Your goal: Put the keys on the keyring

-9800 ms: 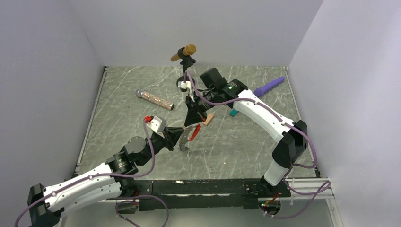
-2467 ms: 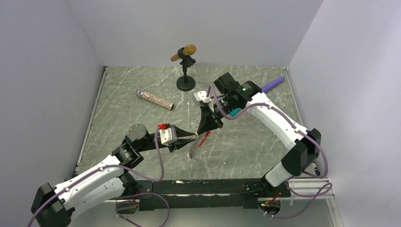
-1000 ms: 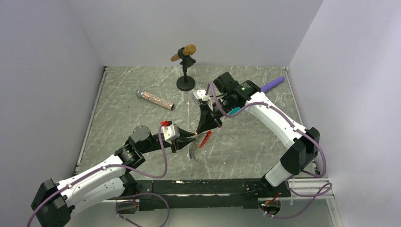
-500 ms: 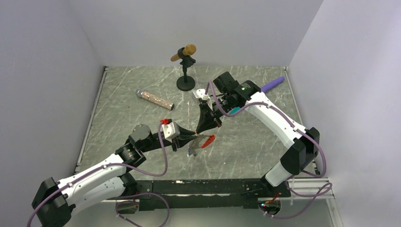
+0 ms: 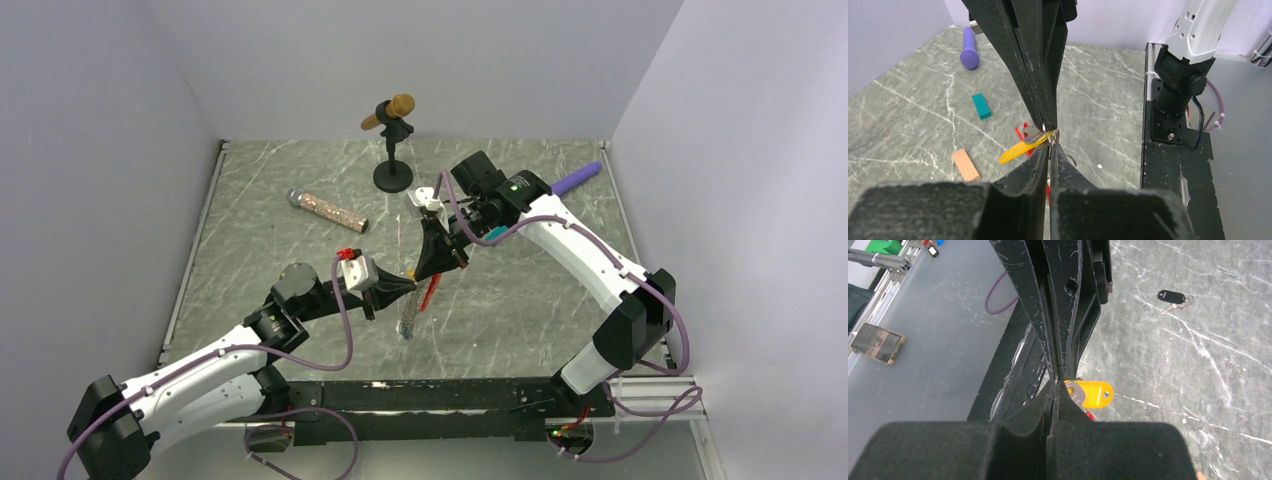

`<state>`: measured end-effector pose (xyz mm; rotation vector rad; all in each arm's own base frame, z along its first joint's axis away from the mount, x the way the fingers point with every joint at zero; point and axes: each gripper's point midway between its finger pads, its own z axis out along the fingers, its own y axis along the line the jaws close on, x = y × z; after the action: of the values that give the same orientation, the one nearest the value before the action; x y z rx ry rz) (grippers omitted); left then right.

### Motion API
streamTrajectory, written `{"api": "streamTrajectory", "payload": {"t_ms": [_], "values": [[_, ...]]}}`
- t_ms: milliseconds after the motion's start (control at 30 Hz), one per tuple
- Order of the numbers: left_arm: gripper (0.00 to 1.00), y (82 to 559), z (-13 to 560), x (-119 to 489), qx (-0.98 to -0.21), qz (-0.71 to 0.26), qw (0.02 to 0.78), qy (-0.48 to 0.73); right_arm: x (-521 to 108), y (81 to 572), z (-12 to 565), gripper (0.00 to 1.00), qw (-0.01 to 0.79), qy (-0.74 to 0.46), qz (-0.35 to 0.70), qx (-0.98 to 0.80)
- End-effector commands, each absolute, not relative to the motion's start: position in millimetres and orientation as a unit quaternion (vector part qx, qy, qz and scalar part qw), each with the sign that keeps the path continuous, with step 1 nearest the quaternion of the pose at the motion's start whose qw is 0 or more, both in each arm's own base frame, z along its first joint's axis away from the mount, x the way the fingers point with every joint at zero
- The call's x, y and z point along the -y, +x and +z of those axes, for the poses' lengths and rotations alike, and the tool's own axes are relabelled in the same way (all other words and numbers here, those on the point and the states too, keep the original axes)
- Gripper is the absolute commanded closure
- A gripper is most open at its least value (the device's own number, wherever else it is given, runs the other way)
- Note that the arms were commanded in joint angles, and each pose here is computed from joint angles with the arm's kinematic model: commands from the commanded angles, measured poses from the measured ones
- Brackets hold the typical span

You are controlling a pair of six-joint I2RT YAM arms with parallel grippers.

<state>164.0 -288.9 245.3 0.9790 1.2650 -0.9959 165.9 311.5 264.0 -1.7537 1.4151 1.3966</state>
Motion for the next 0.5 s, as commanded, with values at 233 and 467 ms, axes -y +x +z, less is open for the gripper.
{"api": "streamTrajectory", "payload": {"t_ms": [233, 467], "values": [[1.0, 158, 270, 287, -0.527, -0.441, 0.599, 0.41, -310, 162, 279, 1.0, 0.271, -0.658, 0.513, -0.479], [1.0, 152, 276, 279, -0.512, -0.464, 0.601, 0.401, -300, 155, 278, 1.0, 0.284, -0.688, 0.494, -0.45]]}}
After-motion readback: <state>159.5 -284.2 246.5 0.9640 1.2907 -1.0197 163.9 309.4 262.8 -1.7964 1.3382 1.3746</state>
